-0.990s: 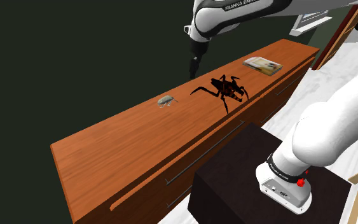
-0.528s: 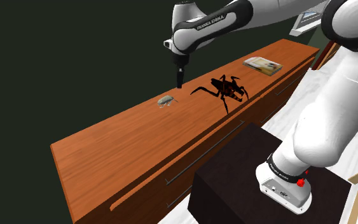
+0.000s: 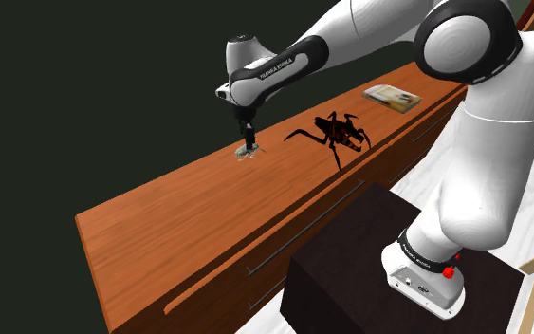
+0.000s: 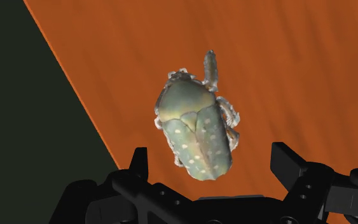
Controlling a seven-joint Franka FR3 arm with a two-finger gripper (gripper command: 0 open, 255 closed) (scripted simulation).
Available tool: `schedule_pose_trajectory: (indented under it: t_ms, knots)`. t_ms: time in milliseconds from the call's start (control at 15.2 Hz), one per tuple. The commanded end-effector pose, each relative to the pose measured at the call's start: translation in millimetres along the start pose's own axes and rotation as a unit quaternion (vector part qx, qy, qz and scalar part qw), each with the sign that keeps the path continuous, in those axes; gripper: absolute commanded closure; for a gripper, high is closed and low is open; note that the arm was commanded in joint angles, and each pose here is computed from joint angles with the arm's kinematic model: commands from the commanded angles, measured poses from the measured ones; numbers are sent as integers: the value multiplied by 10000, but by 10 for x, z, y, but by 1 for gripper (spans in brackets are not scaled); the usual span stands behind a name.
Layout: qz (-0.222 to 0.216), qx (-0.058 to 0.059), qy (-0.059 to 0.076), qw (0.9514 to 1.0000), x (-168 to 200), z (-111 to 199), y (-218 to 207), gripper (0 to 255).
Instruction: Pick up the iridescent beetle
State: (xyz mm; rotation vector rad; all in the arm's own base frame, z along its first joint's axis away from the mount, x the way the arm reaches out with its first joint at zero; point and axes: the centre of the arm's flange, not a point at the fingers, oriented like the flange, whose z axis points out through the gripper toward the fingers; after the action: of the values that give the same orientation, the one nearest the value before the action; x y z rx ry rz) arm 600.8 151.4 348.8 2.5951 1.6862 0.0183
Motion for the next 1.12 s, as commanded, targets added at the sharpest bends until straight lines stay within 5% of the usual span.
schedule_pose_trajectory:
  t_ms: [0,528,594,1056]
  knots:
    - [-176,-8,-16,9998,96,122,-2,0]
    - [-176,-8,-16,9998,102,469,-17,0]
    - [-176,-8,-15,9998,105,470,-16,255]
    - [-176,-8,-15,9998,105,470,-19,255]
